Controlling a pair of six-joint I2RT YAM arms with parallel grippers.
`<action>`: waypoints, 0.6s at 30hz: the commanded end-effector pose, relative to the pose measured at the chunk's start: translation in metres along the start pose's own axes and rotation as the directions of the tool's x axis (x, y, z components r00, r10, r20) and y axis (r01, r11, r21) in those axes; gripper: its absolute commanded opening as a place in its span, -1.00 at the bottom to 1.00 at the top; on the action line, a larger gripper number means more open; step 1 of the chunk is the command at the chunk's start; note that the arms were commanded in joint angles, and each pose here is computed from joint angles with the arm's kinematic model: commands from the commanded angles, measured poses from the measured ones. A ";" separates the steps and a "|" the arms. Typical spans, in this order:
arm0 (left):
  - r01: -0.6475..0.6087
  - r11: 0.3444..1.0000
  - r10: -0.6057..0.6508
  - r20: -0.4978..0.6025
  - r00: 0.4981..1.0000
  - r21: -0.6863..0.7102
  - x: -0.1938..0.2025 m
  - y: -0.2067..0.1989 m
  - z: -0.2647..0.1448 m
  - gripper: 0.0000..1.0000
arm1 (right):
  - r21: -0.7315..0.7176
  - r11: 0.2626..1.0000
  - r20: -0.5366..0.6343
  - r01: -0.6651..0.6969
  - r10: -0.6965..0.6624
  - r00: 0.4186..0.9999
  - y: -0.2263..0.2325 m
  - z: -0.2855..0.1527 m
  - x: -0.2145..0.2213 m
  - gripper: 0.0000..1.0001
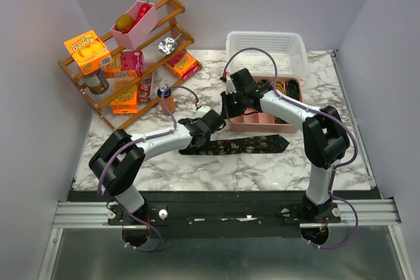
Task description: Roll the ties
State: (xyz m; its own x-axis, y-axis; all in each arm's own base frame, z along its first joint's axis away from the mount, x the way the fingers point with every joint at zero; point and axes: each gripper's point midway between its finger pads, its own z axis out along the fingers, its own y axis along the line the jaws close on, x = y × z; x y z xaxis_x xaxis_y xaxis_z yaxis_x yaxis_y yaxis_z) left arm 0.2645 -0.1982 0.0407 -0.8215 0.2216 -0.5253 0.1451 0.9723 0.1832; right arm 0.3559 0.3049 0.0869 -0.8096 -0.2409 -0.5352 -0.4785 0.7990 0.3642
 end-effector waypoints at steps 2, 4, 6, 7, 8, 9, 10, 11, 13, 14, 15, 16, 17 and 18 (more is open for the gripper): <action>0.105 0.992 -0.111 0.092 0.990 0.072 -0.021 0.001 -0.022 0.40 | -0.036 0.999 0.008 0.028 -0.027 1.000 0.003 -0.008 -0.003 -0.99; 0.136 0.986 -0.147 0.125 0.981 0.093 -0.030 0.009 -0.031 0.48 | -0.050 0.998 0.011 0.027 -0.026 1.000 0.006 -0.010 -0.004 -0.99; 0.166 0.977 -0.186 0.152 0.971 0.135 -0.039 0.013 -0.040 0.49 | -0.074 0.997 0.012 0.032 -0.032 0.999 0.014 -0.010 -0.004 -0.99; 0.186 0.973 -0.206 0.150 0.967 0.139 -0.039 0.020 -0.038 0.50 | -0.081 0.996 0.012 0.037 -0.036 0.999 0.016 -0.010 -0.004 -0.99; 0.202 0.966 -0.228 0.161 0.960 0.159 -0.043 0.023 -0.039 0.50 | -0.090 0.995 0.010 0.044 -0.043 0.999 0.021 -0.010 -0.003 -0.99; 0.218 0.954 -0.252 0.158 0.955 0.206 -0.045 0.022 -0.044 0.50 | -0.098 0.994 0.010 0.051 -0.050 0.999 0.025 -0.009 -0.003 -0.99; 0.254 0.945 -0.285 0.141 0.948 0.205 -0.043 0.034 -0.038 0.51 | -0.106 0.993 0.011 0.059 -0.059 0.998 0.030 -0.009 -0.003 -0.99; 0.275 0.933 -0.313 0.146 0.938 0.233 -0.046 0.036 -0.038 0.51 | -0.125 0.989 0.006 0.076 -0.076 0.997 0.040 -0.008 -0.001 -0.99; 0.308 0.899 -0.356 0.109 0.928 0.313 -0.040 0.036 -0.039 0.52 | -0.152 0.984 0.002 0.093 -0.094 0.996 0.052 -0.004 0.002 -0.99; 0.342 0.877 -0.399 0.115 0.910 0.338 -0.046 0.044 -0.037 0.58 | -0.181 0.977 0.000 0.110 -0.112 0.994 0.064 -0.003 0.003 -0.99; 0.363 0.853 -0.434 0.121 0.893 0.376 -0.050 0.047 -0.043 0.62 | -0.195 0.974 -0.003 0.117 -0.119 0.993 0.070 -0.001 0.004 -0.99; 0.373 0.827 -0.443 0.079 0.893 0.419 -0.040 0.043 -0.041 0.67 | -0.210 0.970 -0.010 0.123 -0.128 0.992 0.075 0.002 0.006 -0.99; 0.403 0.799 -0.486 0.086 0.870 0.445 -0.046 0.050 -0.040 0.71 | -0.233 0.962 -0.009 0.141 -0.147 0.989 0.087 0.004 0.008 -0.99; 0.415 0.777 -0.510 0.085 0.856 0.474 -0.047 0.052 -0.042 0.72 | -0.247 0.958 -0.010 0.146 -0.153 0.988 0.093 0.005 0.009 -0.99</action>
State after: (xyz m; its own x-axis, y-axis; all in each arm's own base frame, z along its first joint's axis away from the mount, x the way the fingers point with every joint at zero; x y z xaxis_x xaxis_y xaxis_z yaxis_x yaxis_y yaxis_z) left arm 0.2870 -0.1461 0.0962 -0.7359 -0.1941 -0.6487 -0.0339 0.9674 -0.2510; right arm 0.3195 0.3443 0.0940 -0.7802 -0.3303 -0.5312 -0.5818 0.6950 0.4224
